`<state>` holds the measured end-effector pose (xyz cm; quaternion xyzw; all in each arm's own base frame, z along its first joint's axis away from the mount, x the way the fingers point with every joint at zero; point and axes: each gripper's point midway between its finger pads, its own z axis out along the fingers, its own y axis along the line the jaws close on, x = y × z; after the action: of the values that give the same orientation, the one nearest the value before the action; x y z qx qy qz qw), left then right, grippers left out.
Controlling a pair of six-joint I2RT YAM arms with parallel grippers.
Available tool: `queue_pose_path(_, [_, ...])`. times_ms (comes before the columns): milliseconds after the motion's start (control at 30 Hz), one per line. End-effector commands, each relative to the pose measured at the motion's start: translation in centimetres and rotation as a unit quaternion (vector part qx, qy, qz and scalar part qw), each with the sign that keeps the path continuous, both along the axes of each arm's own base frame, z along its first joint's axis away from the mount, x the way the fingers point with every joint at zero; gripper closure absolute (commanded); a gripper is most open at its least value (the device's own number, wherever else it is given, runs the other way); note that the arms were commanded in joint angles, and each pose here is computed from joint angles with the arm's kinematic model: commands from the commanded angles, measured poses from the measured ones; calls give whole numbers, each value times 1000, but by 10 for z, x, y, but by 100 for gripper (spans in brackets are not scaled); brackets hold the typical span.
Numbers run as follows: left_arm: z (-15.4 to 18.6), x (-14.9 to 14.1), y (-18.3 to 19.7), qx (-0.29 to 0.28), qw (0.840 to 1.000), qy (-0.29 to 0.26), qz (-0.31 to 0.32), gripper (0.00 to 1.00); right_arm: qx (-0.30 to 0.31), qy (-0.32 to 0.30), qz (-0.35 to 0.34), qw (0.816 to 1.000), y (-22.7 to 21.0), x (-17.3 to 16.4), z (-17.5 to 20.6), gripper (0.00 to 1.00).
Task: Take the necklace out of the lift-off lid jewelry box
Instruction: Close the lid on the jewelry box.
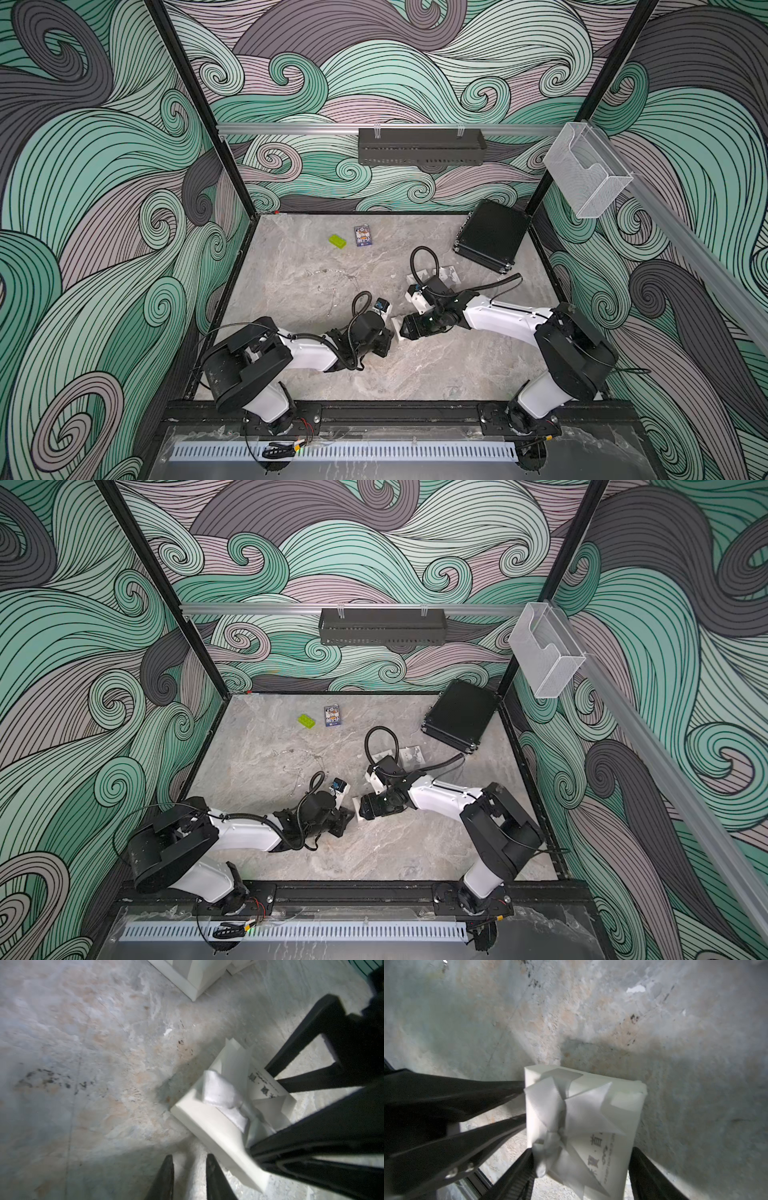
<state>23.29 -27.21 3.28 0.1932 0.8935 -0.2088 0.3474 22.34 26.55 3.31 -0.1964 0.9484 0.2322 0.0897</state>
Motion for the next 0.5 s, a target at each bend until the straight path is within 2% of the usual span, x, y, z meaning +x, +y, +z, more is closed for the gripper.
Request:
queue_pose_path(0, [17, 9, 25, 31, 998, -25, 51, 72, -50, -6, -4, 999, -16, 1, -7, 28])
queue_pose_path(167, [22, 9, 51, 48, 996, -14, 79, 72, -34, -32, 5, 999, -11, 4, 10, 26])
queue_pose_path(300, [31, 12, 54, 43, 995, -20, 83, 71, -23, -58, 14, 998, -6, 11, 32, 24])
queue_pose_path(467, [40, 16, 54, 41, 995, -24, 83, 70, -28, -69, 28, 997, 1, 21, 36, 25])
